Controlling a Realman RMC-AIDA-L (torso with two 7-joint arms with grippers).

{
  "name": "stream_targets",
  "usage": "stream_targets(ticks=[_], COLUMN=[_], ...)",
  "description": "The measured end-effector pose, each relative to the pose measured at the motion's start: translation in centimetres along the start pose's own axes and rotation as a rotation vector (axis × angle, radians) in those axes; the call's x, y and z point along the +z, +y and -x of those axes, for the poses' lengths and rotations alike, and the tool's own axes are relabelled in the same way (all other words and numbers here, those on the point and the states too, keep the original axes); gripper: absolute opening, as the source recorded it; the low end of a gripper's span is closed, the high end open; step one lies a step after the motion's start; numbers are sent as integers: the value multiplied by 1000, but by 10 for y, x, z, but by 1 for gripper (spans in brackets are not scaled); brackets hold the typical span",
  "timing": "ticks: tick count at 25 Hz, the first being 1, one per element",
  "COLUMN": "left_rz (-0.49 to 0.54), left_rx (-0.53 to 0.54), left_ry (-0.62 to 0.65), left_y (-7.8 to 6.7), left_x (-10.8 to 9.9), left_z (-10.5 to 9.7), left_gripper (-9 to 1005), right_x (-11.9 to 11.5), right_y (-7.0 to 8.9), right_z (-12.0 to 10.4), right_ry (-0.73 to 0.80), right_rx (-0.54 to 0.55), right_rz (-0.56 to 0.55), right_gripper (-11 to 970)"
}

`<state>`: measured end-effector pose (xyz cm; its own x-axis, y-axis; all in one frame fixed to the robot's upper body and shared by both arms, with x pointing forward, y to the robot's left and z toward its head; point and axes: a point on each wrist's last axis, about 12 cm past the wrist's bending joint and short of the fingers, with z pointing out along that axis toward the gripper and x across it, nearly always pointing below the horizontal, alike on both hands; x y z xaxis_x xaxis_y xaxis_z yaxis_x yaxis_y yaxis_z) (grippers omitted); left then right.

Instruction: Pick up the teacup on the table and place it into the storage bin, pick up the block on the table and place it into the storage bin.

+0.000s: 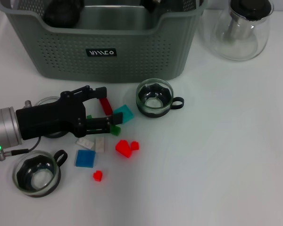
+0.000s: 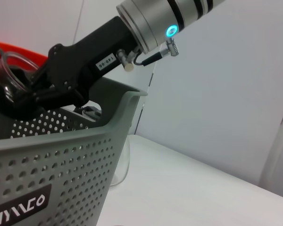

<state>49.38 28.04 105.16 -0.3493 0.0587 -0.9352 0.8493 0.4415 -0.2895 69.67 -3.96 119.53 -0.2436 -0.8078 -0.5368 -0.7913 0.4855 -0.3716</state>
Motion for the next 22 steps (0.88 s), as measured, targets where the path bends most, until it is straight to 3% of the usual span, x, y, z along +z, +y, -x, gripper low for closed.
stream_targets(ticks=[22], left_rz=[-6], left_rx=[-5], left_ry=[1], left_y=[-1], left_x=[1], left_z=[-1], left_gripper=[891], right_x=[0], right_y=[5], right_z=[-7], right_ry=[54], right_rx=[48], right_rz=[46], right_gripper=[68])
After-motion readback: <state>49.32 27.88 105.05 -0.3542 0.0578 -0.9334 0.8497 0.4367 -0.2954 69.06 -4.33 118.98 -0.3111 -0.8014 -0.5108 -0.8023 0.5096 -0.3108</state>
